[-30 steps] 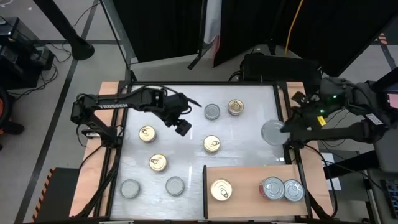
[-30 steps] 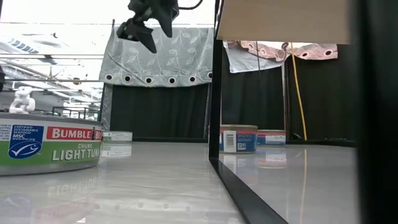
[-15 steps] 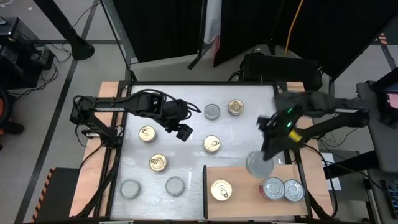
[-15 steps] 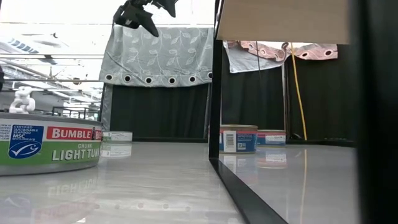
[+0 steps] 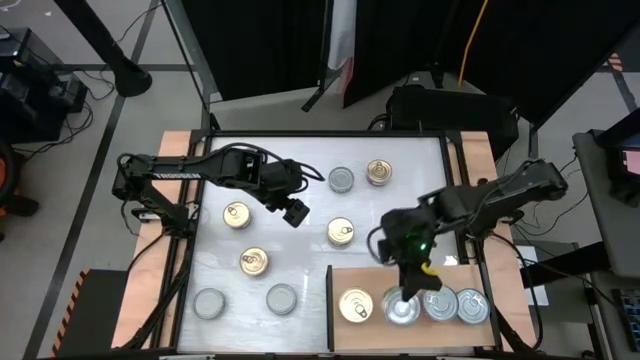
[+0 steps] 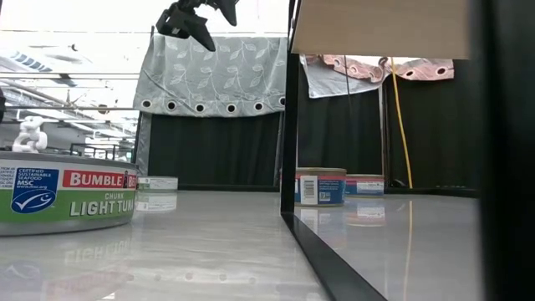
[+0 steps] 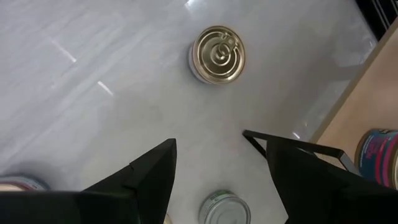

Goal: Stack canned seafood by type on shelf
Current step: Put the green tuna can on the shelf, then stack the green tuna can on top of the other green tuna can on the shelf

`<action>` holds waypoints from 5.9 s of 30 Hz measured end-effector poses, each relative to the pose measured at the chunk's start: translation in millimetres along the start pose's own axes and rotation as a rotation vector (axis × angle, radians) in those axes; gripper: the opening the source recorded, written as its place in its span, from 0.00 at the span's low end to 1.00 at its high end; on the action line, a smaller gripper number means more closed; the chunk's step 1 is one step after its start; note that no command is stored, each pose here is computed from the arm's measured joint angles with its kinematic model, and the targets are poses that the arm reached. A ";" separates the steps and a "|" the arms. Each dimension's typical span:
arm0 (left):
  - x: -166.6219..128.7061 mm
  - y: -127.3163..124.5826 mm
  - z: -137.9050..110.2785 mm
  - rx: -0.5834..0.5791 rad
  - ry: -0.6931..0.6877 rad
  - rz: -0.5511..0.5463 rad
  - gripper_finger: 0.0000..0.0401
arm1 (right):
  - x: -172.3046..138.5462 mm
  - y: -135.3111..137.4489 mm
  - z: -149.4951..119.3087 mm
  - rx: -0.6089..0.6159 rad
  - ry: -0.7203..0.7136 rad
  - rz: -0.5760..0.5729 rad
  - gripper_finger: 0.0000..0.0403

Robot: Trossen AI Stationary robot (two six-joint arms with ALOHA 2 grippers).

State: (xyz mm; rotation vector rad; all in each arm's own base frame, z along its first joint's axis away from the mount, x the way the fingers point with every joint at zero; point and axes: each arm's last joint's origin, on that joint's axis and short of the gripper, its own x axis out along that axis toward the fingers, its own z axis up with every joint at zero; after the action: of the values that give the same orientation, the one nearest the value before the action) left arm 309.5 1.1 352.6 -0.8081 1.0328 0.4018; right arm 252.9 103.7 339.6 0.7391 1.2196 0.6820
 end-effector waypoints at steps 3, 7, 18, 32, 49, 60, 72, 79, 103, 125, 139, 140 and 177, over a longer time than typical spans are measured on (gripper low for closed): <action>0.0 0.0 0.0 0.013 0.000 0.000 0.62 | 11.4 -1.8 1.6 -0.016 0.036 -0.007 0.30; -0.1 -0.1 0.1 0.033 -0.001 -0.001 0.62 | 27.8 -7.6 5.9 -0.013 0.084 -0.025 0.30; -0.1 -0.1 0.1 0.053 -0.001 -0.001 0.62 | 40.2 -24.6 1.2 0.068 0.198 -0.132 0.37; -0.2 0.0 0.4 0.049 -0.007 0.004 0.62 | 33.9 -23.8 -1.5 0.053 0.144 -0.225 0.67; 15.5 -9.5 26.8 0.474 -0.310 0.094 0.50 | -150.3 85.4 -47.5 0.026 -0.938 -0.647 0.69; 104.4 66.2 105.5 0.657 -0.142 0.156 0.08 | -194.8 96.2 -70.8 0.190 -1.504 -0.860 0.66; 173.0 81.5 119.2 0.771 -0.087 0.102 0.03 | -193.4 77.2 -43.2 0.290 -1.514 -1.014 0.66; 187.6 87.0 119.5 0.767 -0.071 0.161 0.03 | -194.8 63.1 -24.7 0.352 -1.516 -1.089 0.66; 165.2 78.2 119.2 0.779 -0.125 0.209 0.01 | -201.3 49.7 -14.8 0.369 -1.436 -1.090 0.66; 202.3 93.3 115.2 0.768 -0.075 0.188 0.01 | -200.1 49.6 -14.7 0.351 -1.399 -1.072 0.66; 213.1 97.6 81.1 0.752 0.205 0.281 0.01 | -198.5 49.6 -14.4 0.340 -1.365 -1.038 0.66; 209.9 96.7 79.3 0.747 0.217 0.284 0.01 | -198.2 49.6 -14.4 0.338 -1.358 -1.031 0.66; 152.5 49.4 85.9 -0.047 -0.322 0.293 0.77 | -190.1 45.4 -19.1 0.291 -1.140 -0.967 0.66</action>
State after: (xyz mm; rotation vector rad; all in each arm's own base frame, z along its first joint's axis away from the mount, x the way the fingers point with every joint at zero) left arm 401.9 87.6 222.1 -0.6086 0.8418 0.7820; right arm 191.2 -18.3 480.7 0.5236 0.4572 -0.6876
